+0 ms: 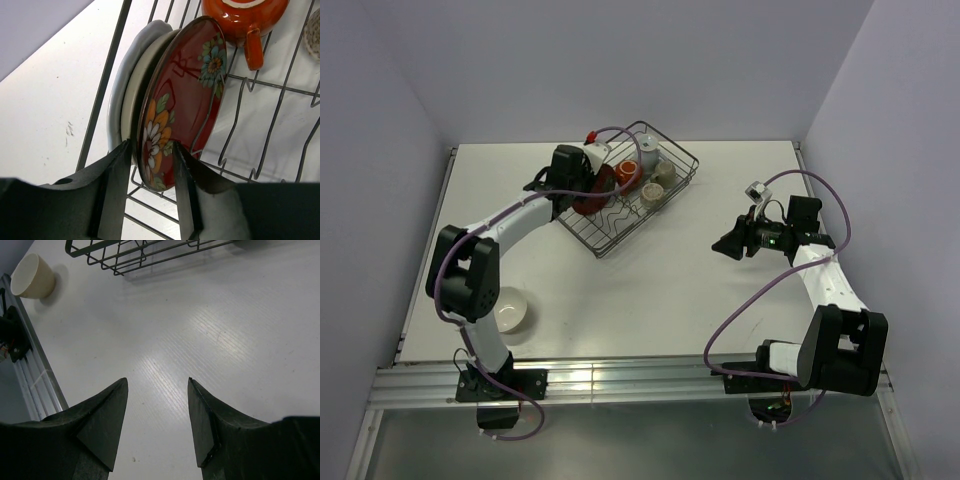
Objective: Load the mixed dishes into the dish rack
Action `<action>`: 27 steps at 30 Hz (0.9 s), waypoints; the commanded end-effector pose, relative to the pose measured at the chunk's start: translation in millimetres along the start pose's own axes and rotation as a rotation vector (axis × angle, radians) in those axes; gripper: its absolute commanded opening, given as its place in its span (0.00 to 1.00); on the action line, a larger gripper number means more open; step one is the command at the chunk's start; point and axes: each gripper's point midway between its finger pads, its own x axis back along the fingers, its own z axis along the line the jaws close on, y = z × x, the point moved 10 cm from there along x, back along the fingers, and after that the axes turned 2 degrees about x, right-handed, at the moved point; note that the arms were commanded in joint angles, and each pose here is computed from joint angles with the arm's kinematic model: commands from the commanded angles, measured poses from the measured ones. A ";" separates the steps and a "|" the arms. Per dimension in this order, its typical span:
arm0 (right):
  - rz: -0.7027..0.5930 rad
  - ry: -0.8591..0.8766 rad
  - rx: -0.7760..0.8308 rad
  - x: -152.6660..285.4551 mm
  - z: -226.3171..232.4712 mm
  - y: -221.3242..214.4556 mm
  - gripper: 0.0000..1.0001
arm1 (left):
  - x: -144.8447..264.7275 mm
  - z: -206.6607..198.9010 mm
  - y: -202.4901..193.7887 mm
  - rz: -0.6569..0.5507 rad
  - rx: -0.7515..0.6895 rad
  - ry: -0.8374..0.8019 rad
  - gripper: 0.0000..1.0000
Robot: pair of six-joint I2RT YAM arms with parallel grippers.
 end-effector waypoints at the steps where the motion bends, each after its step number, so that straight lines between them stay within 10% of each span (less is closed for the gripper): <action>1: -0.019 -0.007 0.040 1.3 -2.8 6.6 0.59 | 13.8 9.4 27.2 -0.105 0.049 0.051 0.45; 10: -0.017 0.003 0.048 1.4 -1.6 6.2 0.59 | 52.3 17.6 54.2 -0.212 0.135 0.049 0.50; 16: 0.008 0.033 0.076 -3.2 3.8 6.9 0.59 | 94.6 22.4 54.3 -0.264 0.267 0.072 0.74; 27: 0.295 0.229 0.357 -62.8 64.1 24.3 0.58 | 192.5 25.0 9.5 -0.311 0.648 0.063 0.92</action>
